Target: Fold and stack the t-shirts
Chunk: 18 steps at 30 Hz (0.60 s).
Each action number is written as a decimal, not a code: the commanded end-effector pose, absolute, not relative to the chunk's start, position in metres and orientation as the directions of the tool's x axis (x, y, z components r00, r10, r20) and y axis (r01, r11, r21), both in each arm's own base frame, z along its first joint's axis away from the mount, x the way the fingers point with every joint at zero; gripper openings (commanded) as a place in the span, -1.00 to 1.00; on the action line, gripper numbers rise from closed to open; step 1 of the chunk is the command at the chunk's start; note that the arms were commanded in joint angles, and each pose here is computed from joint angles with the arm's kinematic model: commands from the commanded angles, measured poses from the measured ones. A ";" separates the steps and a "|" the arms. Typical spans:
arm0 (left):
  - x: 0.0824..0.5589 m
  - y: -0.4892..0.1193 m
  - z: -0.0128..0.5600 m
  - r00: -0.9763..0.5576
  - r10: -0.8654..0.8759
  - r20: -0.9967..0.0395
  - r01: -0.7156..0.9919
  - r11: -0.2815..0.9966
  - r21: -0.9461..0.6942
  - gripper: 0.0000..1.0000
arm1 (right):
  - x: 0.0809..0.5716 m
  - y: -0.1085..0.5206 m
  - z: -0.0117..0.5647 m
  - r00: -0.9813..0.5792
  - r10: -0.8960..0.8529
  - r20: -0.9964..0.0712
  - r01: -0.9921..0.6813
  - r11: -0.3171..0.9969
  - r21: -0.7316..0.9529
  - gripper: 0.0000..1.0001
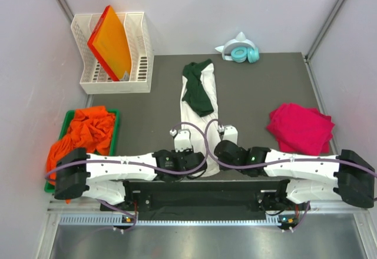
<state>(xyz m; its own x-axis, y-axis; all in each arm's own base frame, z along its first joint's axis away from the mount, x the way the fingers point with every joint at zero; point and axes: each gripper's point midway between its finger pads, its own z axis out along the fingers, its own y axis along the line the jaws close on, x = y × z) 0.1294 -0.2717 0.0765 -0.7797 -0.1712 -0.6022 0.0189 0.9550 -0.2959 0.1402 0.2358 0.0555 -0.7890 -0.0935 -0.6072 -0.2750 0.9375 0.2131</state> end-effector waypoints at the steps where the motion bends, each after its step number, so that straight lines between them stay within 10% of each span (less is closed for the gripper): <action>1: 0.153 -0.261 0.119 -0.678 -0.133 -0.723 0.048 0.974 -0.223 -1.00 | 0.162 0.249 0.090 -0.712 -0.119 -0.692 -0.309 0.938 0.158 -1.00; 18: 0.275 -0.222 0.153 -0.566 -0.198 -0.800 -0.055 0.978 -0.203 -1.00 | 0.291 0.226 0.159 -0.614 0.035 -0.789 -0.124 0.982 0.140 -1.00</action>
<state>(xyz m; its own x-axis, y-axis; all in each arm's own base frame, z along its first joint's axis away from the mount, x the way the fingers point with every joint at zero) 0.2373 -0.2308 0.1356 -0.6163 -0.2483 -0.7474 -0.0810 0.9639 -0.2534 0.2487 0.2391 0.1346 -0.6695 0.0276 -0.7423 -0.1667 0.9682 0.1863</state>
